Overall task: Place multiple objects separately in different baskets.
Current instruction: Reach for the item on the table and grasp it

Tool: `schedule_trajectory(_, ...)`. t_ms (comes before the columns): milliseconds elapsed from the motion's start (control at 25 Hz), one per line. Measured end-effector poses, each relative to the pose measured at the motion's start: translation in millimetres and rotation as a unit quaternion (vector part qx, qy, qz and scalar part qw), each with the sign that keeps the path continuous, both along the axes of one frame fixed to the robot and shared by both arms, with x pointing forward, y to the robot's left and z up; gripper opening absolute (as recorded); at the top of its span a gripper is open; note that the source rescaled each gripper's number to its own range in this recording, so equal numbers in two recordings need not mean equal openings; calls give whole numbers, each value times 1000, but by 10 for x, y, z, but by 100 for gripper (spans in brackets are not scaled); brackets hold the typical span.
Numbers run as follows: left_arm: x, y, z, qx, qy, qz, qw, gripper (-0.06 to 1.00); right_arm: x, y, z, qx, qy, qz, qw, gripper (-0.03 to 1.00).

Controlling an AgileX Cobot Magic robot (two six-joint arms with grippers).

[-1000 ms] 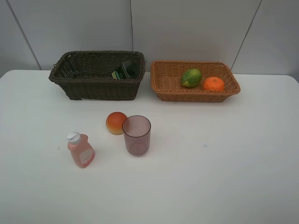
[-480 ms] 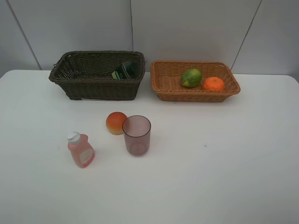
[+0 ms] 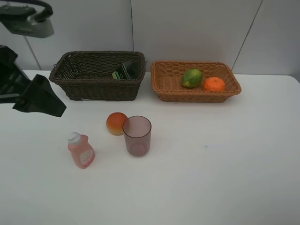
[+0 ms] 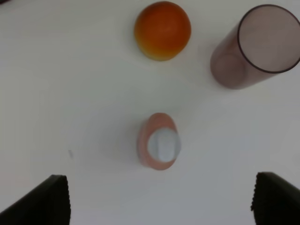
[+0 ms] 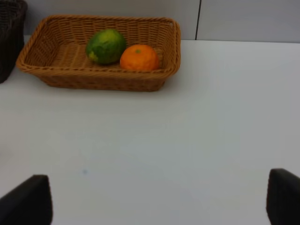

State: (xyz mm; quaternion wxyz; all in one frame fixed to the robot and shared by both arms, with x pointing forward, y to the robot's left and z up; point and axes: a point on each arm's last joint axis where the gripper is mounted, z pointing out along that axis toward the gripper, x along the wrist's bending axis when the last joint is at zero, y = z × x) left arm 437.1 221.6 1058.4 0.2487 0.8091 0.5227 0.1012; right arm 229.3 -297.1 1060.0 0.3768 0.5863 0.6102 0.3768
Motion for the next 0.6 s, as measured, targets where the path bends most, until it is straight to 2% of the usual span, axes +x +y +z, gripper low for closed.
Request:
schedule_trajectory(160,306,-282,-253,33,50,-39,997,100,0,0,0,0,0,0,1000,98)
schedule_trajectory(240,409,-377,-391,61,67,-57,994,100,0,0,0,0,0,0,1000,98)
schedule_trajectory(360,506,-484,-623,93,91,-66,989,100,0,0,1,0,0,0,1000,98)
schedule_trajectory(600,526,-672,-947,126,130,-92,979,100,0,0,1,0,0,0,1000,98)
